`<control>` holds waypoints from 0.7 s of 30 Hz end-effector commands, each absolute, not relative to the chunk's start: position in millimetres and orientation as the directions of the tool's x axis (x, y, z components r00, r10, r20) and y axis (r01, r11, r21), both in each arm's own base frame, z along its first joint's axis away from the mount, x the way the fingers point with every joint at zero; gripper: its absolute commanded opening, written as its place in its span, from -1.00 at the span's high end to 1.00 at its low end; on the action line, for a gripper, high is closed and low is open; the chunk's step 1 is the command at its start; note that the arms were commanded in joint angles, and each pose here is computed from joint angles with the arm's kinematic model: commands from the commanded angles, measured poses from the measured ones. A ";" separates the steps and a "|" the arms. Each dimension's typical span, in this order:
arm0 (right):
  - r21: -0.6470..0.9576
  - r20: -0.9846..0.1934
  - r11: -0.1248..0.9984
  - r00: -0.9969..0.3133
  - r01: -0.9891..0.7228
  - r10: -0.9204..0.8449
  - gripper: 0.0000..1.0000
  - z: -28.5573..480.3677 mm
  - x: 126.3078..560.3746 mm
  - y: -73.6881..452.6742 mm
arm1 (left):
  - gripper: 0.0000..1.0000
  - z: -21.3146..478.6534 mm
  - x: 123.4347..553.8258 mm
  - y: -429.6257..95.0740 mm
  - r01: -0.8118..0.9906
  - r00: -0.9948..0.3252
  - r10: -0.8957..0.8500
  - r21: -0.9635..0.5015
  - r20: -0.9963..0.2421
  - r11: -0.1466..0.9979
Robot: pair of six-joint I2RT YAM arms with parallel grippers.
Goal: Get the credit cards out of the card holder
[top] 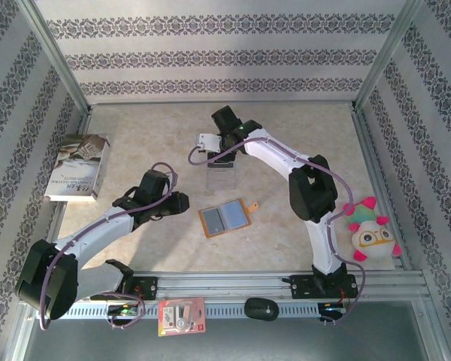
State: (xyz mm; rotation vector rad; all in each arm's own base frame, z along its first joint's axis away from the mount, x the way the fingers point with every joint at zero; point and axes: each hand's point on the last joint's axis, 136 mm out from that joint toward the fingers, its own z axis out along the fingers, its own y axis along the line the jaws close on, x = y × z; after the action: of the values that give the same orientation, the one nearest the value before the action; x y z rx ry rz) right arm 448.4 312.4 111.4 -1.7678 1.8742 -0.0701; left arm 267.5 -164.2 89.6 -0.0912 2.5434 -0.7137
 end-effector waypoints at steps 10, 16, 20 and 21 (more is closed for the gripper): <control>-0.336 -0.721 0.482 -0.107 -0.809 -0.684 0.19 220.9 446.6 339.8 | 0.43 106.7 274.3 -152.2 0.052 -0.820 -0.256 -0.513 -0.511 0.857; -0.022 -0.759 0.719 -0.457 -0.694 -0.464 0.16 206.3 398.5 333.1 | 0.35 111.8 267.7 -141.5 0.041 -0.785 -0.287 -0.508 -0.550 0.861; 0.077 -0.653 0.777 -0.621 -0.624 -0.434 0.12 159.6 335.0 320.1 | 0.23 121.1 259.4 -130.6 0.043 -0.755 -0.294 -0.492 -0.586 0.870; 0.091 -0.620 0.775 -0.645 -0.625 -0.447 0.12 147.4 319.1 317.3 | 0.18 123.2 257.4 -126.8 0.039 -0.745 -0.298 -0.485 -0.597 0.873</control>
State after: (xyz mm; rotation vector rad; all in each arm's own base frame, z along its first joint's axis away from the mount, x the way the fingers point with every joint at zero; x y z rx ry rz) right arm 355.0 330.8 190.6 -0.9409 2.1528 0.3740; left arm 259.3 -142.5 119.3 -0.1444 2.3669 -0.6865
